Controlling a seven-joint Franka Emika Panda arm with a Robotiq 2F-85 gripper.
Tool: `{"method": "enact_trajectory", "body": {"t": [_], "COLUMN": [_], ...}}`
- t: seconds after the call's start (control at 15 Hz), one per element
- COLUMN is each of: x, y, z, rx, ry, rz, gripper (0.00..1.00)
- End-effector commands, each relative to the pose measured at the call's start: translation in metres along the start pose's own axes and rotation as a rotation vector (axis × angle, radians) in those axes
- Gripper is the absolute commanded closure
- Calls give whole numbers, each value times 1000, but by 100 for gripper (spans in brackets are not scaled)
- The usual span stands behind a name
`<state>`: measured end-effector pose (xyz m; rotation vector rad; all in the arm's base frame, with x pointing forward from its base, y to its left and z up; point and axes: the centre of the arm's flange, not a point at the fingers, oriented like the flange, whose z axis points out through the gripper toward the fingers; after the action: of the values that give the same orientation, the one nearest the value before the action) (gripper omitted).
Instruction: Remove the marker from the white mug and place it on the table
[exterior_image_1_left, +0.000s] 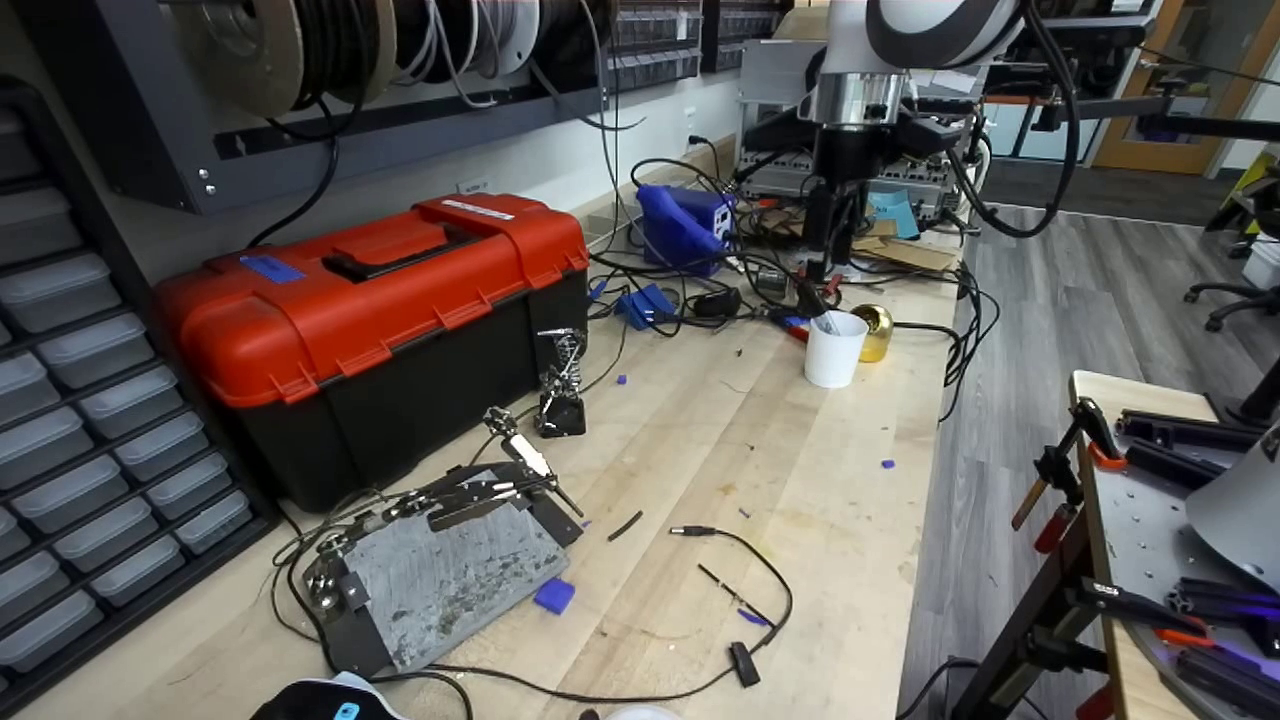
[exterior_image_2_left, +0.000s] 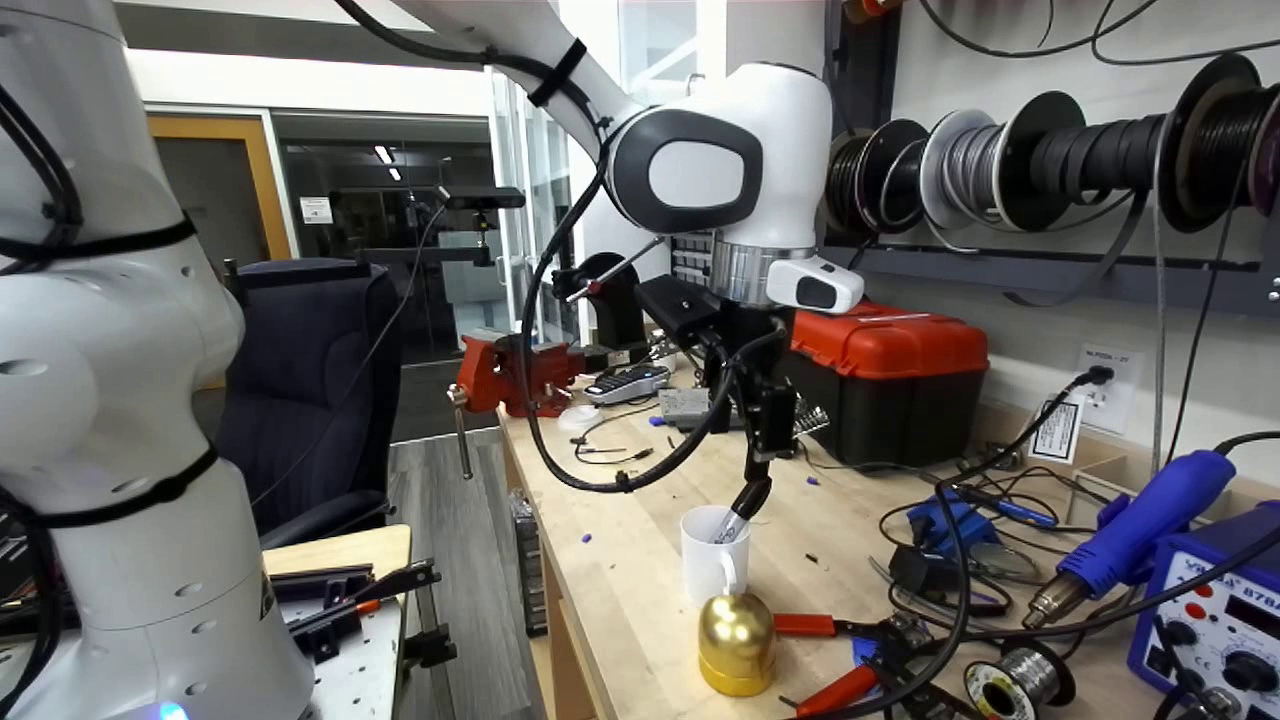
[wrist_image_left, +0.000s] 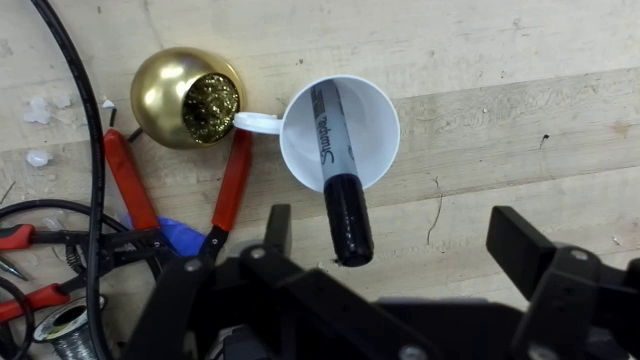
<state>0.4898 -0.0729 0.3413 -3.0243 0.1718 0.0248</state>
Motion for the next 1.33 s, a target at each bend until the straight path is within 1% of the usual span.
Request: {"method": "enact_trajectory", "body": {"t": [0.0,0.53,1.0,1.13,1.27], "x": [14,27,32,33,33], "y": [6,14,12,11,11], "z": [5,26,34,36,37], "rx": [-26,-29,-35,-34,-29], "ry": [-3,-43,-55,-57,-59], "rz": [30,36,30,29,25], "gripper": [0,0,0,25,41]}}
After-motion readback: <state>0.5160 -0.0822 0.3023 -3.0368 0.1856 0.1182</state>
